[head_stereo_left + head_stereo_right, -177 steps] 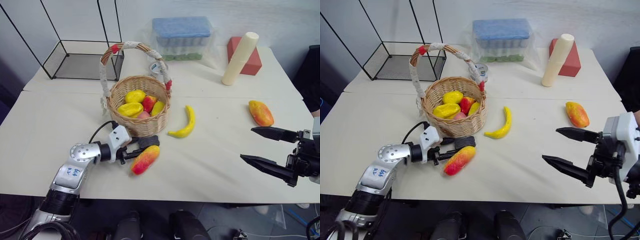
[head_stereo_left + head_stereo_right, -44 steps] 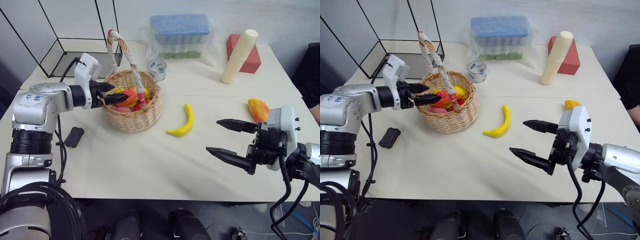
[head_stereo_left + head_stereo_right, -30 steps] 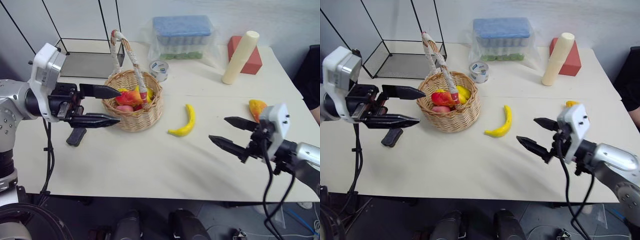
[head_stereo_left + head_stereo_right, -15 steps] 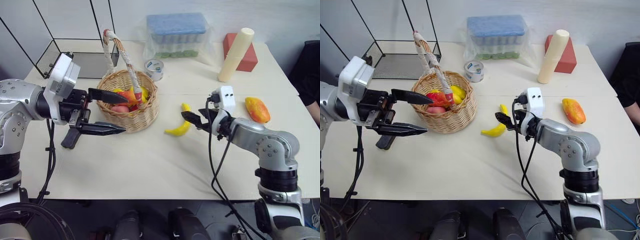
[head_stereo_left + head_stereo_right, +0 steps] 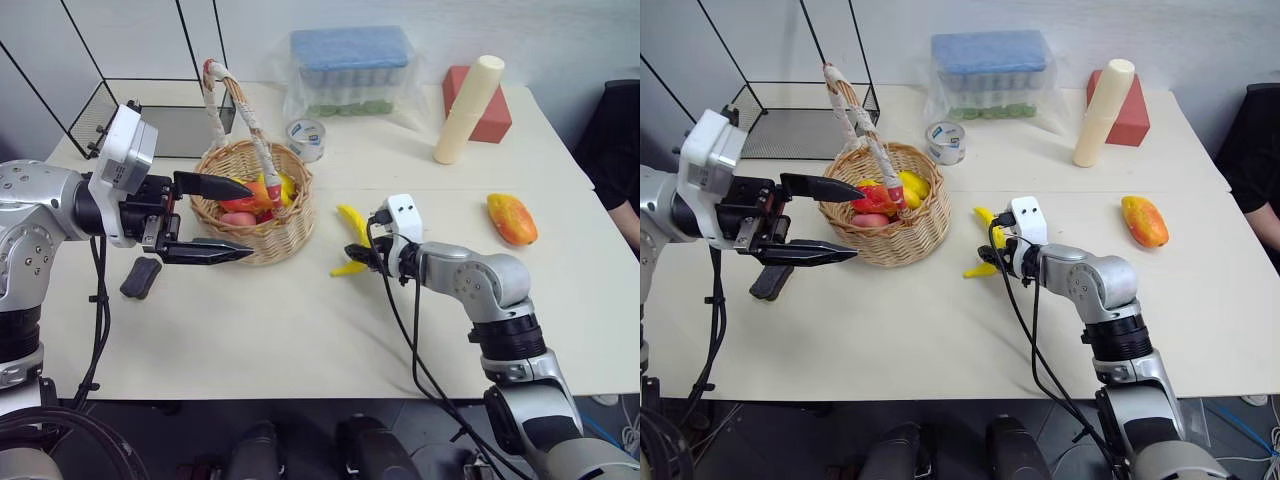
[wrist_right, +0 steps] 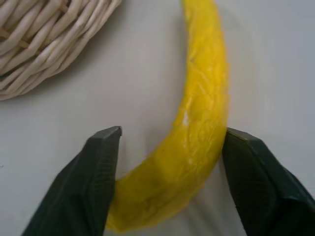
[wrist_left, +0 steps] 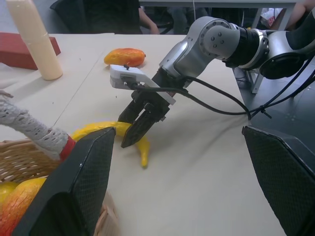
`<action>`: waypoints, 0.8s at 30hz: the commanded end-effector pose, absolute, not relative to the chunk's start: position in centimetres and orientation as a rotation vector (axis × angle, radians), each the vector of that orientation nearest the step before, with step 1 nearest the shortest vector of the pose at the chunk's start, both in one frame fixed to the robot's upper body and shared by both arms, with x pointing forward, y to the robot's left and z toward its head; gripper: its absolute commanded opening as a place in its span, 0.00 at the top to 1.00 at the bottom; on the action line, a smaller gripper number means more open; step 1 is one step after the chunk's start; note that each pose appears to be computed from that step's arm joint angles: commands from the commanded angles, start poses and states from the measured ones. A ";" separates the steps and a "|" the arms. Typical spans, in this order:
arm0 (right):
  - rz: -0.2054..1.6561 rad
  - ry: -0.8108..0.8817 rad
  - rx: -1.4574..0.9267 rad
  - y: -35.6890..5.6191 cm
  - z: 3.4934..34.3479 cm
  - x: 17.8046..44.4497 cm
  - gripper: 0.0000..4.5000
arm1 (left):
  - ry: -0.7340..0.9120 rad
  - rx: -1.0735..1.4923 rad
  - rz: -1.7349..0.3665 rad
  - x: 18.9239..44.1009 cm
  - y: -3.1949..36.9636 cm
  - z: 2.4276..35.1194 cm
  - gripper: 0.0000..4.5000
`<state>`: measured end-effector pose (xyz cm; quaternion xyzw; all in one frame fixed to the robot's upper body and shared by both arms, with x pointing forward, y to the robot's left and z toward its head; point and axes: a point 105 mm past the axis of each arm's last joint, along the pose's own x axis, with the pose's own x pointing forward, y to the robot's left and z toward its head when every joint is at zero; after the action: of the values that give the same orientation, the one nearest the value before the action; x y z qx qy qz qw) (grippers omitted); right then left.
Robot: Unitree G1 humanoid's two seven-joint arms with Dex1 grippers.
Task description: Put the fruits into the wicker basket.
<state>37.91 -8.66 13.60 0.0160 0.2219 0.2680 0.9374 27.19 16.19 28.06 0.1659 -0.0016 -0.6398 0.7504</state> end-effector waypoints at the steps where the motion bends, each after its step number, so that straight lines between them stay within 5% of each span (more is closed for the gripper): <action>1: 0.506 0.440 -0.011 -9.9 13.7 38.4 0.52 | -0.061 0.379 -1.340 27.2 17.1 29.3 0.04; 6: 0.509 0.378 -0.060 -10.9 15.3 38.9 0.83 | -0.074 0.322 -1.223 28.0 19.3 29.9 0.04; 11: 0.546 0.288 -0.104 -10.3 18.5 39.9 0.83 | -0.086 0.287 -1.163 28.0 20.8 30.3 0.04; 15: 0.605 0.133 -0.140 -8.1 24.3 41.7 0.83 | -0.088 0.275 -1.134 27.6 21.5 30.3 0.04; 19: 0.730 0.003 -0.189 -3.5 29.4 42.5 0.83 | -0.091 0.279 -1.111 27.4 21.7 30.2 0.04; 24: 0.883 -0.062 -0.242 1.8 31.3 42.0 0.83 | -0.100 0.278 -1.076 27.2 22.2 30.1 0.04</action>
<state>42.39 0.73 30.11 -0.1043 -0.0034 0.4078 0.9071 27.99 22.19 28.87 0.1139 -0.0246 -0.5133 0.8502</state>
